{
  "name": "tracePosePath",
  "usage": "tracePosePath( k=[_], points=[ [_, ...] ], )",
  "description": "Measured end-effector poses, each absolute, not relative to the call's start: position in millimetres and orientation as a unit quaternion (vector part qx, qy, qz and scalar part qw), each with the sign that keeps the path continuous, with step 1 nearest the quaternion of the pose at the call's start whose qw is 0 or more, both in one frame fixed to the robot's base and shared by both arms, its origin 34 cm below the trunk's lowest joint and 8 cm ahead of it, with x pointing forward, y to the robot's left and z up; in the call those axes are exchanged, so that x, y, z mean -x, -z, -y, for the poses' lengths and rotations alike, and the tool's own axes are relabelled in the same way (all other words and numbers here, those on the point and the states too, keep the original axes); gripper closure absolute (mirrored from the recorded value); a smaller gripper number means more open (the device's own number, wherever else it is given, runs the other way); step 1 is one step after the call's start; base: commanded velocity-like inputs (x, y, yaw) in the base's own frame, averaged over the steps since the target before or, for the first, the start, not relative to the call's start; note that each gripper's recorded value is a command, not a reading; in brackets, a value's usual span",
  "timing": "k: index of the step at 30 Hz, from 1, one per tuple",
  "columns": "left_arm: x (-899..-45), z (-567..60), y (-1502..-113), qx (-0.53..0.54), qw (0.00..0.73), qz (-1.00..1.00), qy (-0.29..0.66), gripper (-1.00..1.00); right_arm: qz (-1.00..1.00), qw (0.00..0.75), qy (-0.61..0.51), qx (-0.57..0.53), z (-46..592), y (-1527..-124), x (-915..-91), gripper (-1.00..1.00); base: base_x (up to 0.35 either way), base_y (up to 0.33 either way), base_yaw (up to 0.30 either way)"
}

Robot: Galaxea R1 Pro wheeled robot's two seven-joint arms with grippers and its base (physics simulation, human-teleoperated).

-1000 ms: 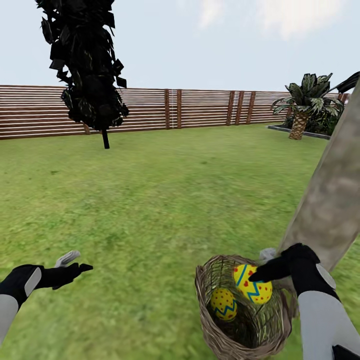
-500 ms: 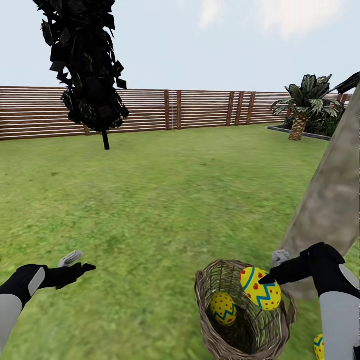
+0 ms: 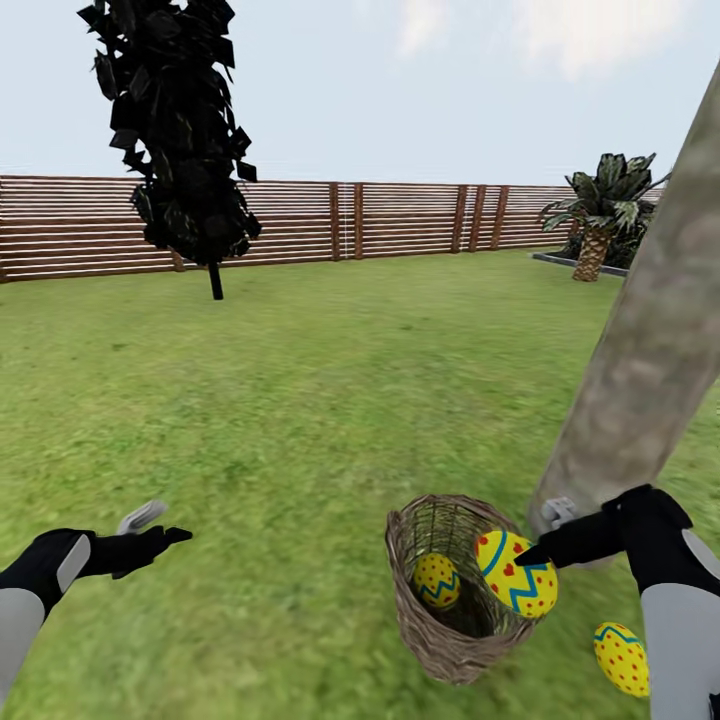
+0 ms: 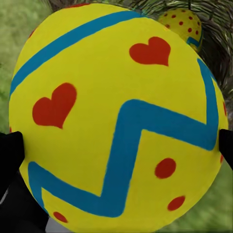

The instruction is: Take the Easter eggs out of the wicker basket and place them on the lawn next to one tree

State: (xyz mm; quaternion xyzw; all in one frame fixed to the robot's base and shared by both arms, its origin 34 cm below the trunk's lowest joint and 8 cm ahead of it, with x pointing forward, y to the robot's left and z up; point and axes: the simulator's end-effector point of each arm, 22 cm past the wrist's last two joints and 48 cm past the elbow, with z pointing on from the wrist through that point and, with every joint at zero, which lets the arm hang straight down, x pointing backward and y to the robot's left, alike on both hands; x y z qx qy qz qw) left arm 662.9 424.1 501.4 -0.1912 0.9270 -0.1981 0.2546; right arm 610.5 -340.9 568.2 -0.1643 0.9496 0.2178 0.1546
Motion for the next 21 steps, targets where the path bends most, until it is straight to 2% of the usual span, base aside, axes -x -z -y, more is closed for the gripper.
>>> tracePosePath(
  k=[3, 7, 11, 15, 21],
  points=[
    [-664.3, -422.6, -507.4, 0.191, 0.254, -0.927, 0.199, -1.00, -0.945, 0.165, -0.229, 0.162, 336.5, -578.7, -615.0, 1.00, -0.230, 0.000, 0.000],
    [-665.9, -421.1, -515.6, 0.191, 0.254, -0.927, 0.200, -1.00, -0.932, 0.194, -0.262, 0.158, 325.1, -599.7, -625.4, 1.00, -0.023, 0.000, 0.000],
    [-668.4, -417.3, -523.0, 0.190, 0.253, -0.927, 0.202, -1.00, -0.935, 0.192, -0.255, 0.153, 337.4, -607.5, -625.2, 1.00, -0.211, 0.000, 0.000],
    [-670.3, -417.4, -532.5, 0.191, 0.254, -0.926, 0.203, -1.00, -0.939, 0.185, -0.246, 0.151, 347.7, -613.7, -623.2, 1.00, -0.046, 0.000, 0.000],
    [-672.3, -417.4, -544.7, 0.191, 0.253, -0.926, 0.203, -1.00, -0.957, 0.166, -0.204, 0.125, 418.0, -626.6, -607.6, 1.00, -0.001, 0.000, 0.000]
  ],
)
